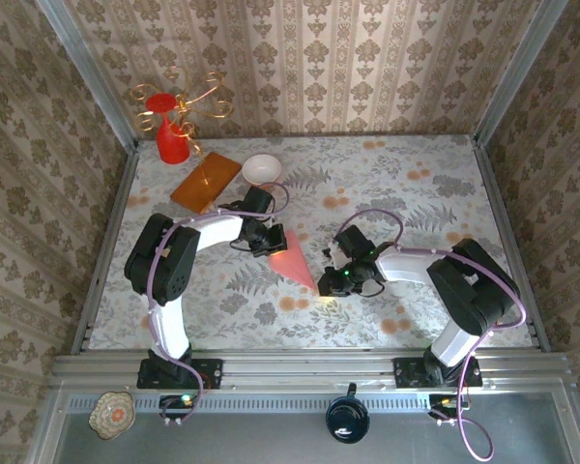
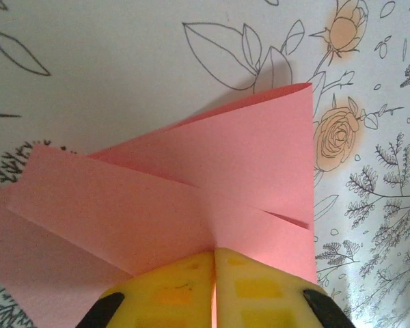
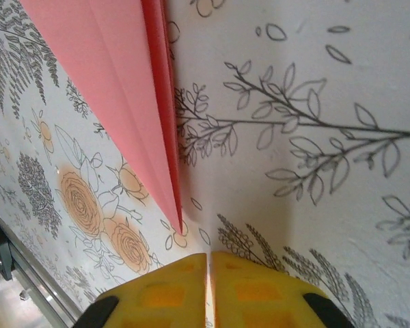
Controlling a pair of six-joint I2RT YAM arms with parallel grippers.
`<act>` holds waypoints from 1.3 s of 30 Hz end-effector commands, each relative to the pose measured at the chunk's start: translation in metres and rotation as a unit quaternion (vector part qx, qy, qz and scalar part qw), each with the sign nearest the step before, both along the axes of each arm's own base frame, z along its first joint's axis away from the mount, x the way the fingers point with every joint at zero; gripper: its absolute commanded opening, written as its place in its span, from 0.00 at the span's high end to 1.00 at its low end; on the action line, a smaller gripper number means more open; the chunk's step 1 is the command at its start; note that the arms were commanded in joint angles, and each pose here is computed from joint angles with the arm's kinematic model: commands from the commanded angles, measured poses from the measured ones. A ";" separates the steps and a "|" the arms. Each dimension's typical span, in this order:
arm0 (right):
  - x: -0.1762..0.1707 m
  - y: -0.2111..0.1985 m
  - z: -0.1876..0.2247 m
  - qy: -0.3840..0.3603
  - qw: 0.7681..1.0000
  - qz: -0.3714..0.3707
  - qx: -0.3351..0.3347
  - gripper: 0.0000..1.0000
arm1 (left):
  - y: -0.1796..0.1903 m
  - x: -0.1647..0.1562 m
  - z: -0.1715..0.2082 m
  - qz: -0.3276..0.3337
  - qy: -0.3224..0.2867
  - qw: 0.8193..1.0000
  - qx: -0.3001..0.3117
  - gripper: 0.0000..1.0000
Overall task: Fold a paper plane with a square sheet of paper (pick it up from the middle)
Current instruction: Fourth fold the wing at the center of the table, then pick up the paper from the center of the table.
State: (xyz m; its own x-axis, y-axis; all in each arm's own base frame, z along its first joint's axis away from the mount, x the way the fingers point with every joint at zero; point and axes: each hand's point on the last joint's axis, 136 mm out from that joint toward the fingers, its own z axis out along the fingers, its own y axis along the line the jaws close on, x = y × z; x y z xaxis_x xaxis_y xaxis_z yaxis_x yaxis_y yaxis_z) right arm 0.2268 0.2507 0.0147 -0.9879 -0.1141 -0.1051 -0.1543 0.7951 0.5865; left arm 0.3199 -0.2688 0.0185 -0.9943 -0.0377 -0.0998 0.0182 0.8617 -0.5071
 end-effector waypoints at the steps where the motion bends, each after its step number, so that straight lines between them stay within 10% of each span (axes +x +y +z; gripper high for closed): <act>1: 0.012 -0.004 0.017 -0.019 0.999 -0.030 0.003 0.82 | 0.011 -0.012 -0.010 -0.016 0.015 0.999 0.025 0.88; 8: 0.068 0.011 0.056 -0.094 0.990 -0.084 0.069 0.60 | -0.006 0.010 0.070 0.010 -0.071 0.994 -0.078 0.72; 22: 0.110 0.052 0.043 -0.097 0.989 -0.016 0.108 0.59 | 0.066 -0.012 0.078 0.149 -0.098 0.978 -0.112 0.42; 39: 0.133 0.066 0.087 -0.182 0.967 0.009 0.177 0.95 | 0.060 -0.010 0.098 0.131 -0.122 0.972 -0.150 0.39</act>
